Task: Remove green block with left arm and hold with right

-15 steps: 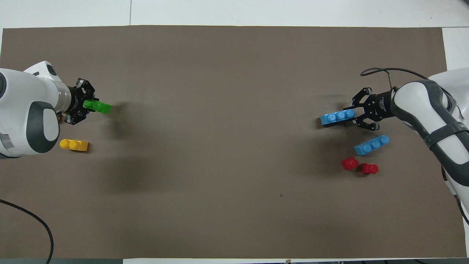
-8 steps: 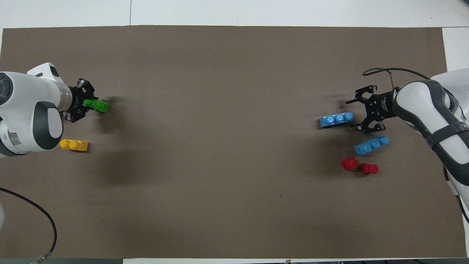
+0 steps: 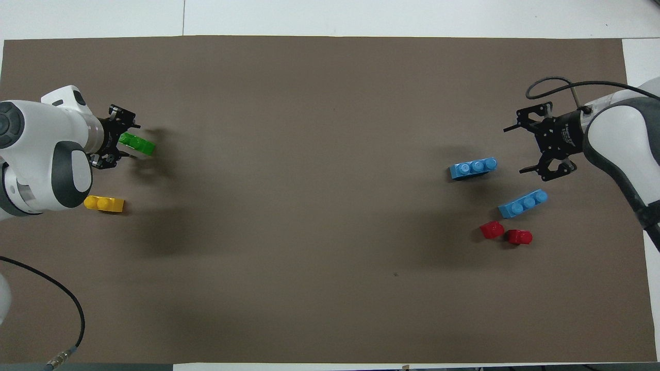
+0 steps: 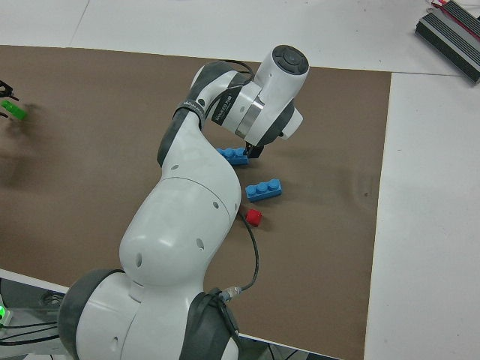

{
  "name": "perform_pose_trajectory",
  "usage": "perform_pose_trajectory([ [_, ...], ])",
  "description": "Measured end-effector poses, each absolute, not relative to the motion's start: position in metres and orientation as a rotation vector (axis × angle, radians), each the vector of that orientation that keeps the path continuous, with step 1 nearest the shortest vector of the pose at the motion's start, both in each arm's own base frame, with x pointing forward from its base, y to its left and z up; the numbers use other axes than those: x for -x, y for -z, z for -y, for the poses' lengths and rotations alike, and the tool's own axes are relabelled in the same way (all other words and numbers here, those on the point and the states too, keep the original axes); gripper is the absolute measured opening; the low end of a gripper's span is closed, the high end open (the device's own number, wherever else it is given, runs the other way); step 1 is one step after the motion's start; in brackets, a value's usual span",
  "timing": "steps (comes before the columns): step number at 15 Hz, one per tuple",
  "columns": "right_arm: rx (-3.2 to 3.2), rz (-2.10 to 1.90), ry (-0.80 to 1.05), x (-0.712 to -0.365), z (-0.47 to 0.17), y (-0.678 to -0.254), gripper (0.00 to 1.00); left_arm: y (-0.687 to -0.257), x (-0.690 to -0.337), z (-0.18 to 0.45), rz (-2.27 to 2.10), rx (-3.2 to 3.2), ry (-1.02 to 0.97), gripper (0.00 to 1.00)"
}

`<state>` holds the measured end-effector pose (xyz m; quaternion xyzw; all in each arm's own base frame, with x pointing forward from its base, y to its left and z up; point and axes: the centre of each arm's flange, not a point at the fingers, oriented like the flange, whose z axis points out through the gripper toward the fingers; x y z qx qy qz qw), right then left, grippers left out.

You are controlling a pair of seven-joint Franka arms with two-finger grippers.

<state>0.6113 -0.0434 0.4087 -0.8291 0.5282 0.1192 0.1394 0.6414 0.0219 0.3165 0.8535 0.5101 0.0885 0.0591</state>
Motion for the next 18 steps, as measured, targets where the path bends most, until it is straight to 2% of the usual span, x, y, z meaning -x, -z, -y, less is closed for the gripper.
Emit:
perform_pose_trajectory([
  [1, 2.484, -1.426, -0.342, -0.607, 0.036, -0.43, 1.0, -0.321, -0.644, -0.023, -1.541, -2.581, -0.281, 0.96],
  [2, 2.579, -1.306, -0.34, -0.603, 0.029, -0.45, 1.0, -0.326, -0.647, -0.024, -1.54, -2.578, -0.291, 1.0],
  [5, 2.787, -0.955, -0.315, -0.587, 0.015, -0.503, 1.0, -0.352, -0.656, -0.027, -1.455, -2.661, -0.277, 1.0],
  [10, 3.024, -0.439, -0.179, -0.544, -0.027, -0.585, 1.0, -0.436, -0.653, -0.025, -1.109, -2.895, -0.176, 1.0],
  [12, 3.06, -0.314, -0.125, -0.535, -0.038, -0.601, 1.0, -0.467, -0.646, -0.021, -0.933, -2.977, -0.131, 1.0],
  [15, 3.133, -0.067, -0.067, -0.539, -0.022, -0.604, 1.0, -0.501, -0.629, -0.011, -0.582, -3.088, -0.045, 1.0],
  [18, 3.139, -0.03, -0.066, -0.541, -0.013, -0.602, 1.0, -0.534, -0.603, -0.001, -0.335, -3.137, 0.06, 1.0],
])
